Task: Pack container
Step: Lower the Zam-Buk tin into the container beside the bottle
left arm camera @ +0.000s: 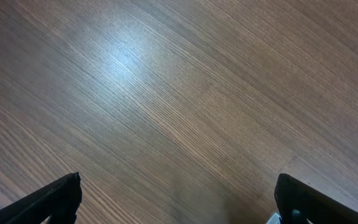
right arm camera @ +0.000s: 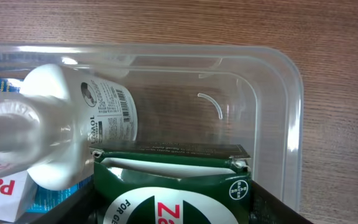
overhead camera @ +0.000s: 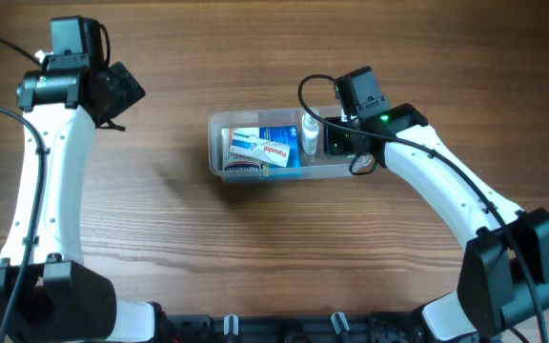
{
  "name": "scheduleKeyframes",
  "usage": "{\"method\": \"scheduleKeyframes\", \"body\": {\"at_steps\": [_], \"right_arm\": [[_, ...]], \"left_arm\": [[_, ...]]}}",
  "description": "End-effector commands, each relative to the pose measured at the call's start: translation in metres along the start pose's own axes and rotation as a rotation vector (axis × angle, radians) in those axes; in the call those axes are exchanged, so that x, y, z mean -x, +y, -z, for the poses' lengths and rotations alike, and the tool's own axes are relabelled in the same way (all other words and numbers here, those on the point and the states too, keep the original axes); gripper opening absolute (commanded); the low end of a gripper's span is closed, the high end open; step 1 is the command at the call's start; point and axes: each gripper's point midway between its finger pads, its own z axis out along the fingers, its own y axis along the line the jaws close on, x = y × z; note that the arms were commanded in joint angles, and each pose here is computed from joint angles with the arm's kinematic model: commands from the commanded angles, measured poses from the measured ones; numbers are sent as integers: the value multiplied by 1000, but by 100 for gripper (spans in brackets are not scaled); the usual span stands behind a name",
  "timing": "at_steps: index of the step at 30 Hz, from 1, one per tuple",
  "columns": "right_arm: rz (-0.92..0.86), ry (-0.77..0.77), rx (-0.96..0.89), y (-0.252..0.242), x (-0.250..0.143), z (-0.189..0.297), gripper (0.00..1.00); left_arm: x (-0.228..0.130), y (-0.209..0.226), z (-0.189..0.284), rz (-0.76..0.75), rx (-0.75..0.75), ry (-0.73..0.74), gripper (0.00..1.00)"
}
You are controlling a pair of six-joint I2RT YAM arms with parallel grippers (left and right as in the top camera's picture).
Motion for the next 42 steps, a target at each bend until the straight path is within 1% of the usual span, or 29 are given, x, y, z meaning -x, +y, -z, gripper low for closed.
{"method": "scheduleKeyframes", "body": {"at_steps": [1,11,18,42], "right_arm": [[17,18,9,3,-4,-5,62],[9,59,4,0,-17,-10,63],[6,19,17,4,-8,-13,63],[-13,13,19,4,-7,-15,62]], "left_arm": [[6,1,4,3,2,-22,100],[6,1,4,3,2,-22,100],[6,1,4,3,2,-22,100],[6,1,4,2,2,-22,100]]}}
